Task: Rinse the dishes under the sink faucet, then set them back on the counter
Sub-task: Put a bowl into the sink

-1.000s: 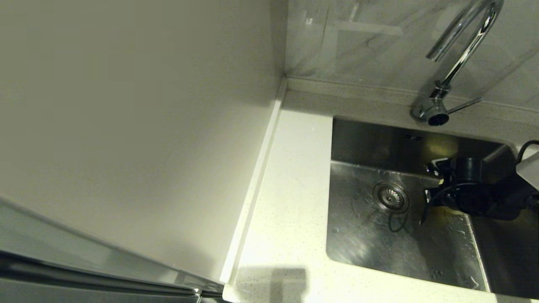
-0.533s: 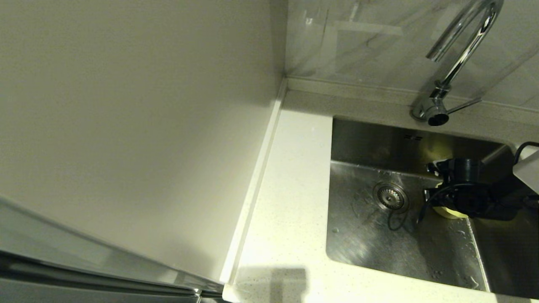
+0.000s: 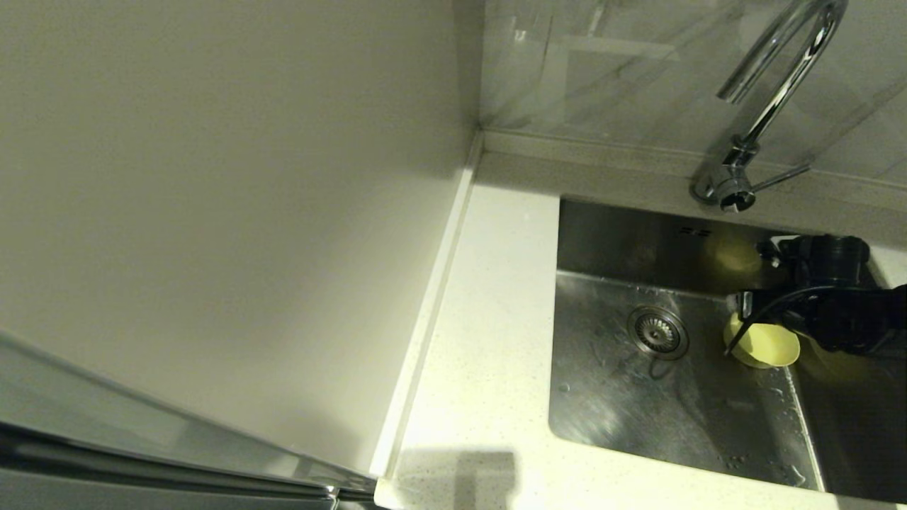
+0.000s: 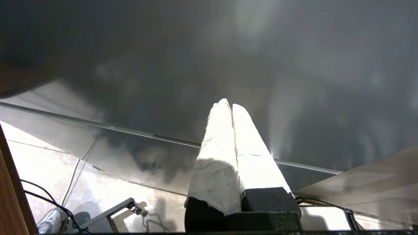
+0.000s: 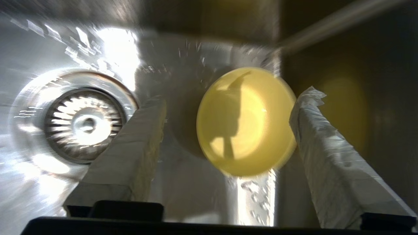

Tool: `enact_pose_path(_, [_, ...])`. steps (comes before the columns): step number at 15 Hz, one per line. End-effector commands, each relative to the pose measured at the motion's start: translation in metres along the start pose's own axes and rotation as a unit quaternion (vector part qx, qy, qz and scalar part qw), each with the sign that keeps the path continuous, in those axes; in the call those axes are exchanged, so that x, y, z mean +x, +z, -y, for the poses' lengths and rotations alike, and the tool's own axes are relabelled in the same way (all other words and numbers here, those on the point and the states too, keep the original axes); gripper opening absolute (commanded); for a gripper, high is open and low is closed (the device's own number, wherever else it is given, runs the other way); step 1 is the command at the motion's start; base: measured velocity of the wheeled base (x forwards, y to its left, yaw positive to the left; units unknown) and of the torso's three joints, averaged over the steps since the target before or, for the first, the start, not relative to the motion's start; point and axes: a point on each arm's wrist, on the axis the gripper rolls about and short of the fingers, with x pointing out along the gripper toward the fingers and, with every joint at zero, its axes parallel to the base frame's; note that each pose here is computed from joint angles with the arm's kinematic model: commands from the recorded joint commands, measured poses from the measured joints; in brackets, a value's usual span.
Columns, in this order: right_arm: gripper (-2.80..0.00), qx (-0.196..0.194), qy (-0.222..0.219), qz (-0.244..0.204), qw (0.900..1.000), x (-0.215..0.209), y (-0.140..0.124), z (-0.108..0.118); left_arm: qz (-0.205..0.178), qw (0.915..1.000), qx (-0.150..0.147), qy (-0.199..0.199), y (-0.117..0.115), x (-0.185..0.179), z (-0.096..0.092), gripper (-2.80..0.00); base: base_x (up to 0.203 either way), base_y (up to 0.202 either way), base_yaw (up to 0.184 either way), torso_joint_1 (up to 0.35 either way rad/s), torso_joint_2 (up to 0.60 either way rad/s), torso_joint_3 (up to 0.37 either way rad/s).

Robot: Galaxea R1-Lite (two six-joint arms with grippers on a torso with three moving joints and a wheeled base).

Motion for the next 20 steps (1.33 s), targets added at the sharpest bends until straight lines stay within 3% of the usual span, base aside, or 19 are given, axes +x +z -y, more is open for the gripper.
enact_pose_path(1, [0.0,0.017,-0.002,0.058,0.998,-0.055,0.031,0.014,0.002,1.0,0.0,0.0,0.0,0.0,0.0,-2.8,0.0,0.0,0.0,0.0,0.0,0.0])
enact_pose_path(4, [0.0,0.038,0.003,0.073,0.997,-0.116,0.058,0.03,0.002,1.0,0.0,0.0,0.0,0.0,0.0,-2.8,0.0,0.0,0.0,0.0,0.0,0.0])
enact_pose_path(8, [0.0,0.08,0.008,0.017,0.997,-0.159,0.097,0.047,0.002,1.0,0.0,0.0,0.0,0.0,0.0,-2.8,0.0,0.0,0.0,0.0,0.0,0.0])
enact_pose_path(10, [0.0,0.094,-0.038,-0.014,0.995,-0.171,0.109,0.061,0.002,1.0,0.0,0.0,0.0,0.0,0.0,-2.8,0.0,0.0,0.0,0.0,0.0,0.0])
enact_pose_path(11, [0.0,0.102,-0.083,-0.02,0.991,-0.171,0.113,0.071,0.002,1.0,0.0,0.0,0.0,0.0,0.0,-2.8,0.0,0.0,0.0,0.0,0.0,0.0])
enact_pose_path(14, [0.0,0.101,-0.15,-0.037,0.983,-0.165,0.109,0.092,0.002,1.0,0.0,0.0,0.0,0.0,0.0,-2.8,0.0,0.0,0.0,0.0,0.0,0.0])
enact_pose_path(20, [0.0,0.116,-0.212,-0.1,0.965,-0.141,0.082,0.126,0.002,1.0,0.0,0.0,0.0,0.0,0.0,-2.8,0.0,0.0,0.0,0.0,0.0,0.0])
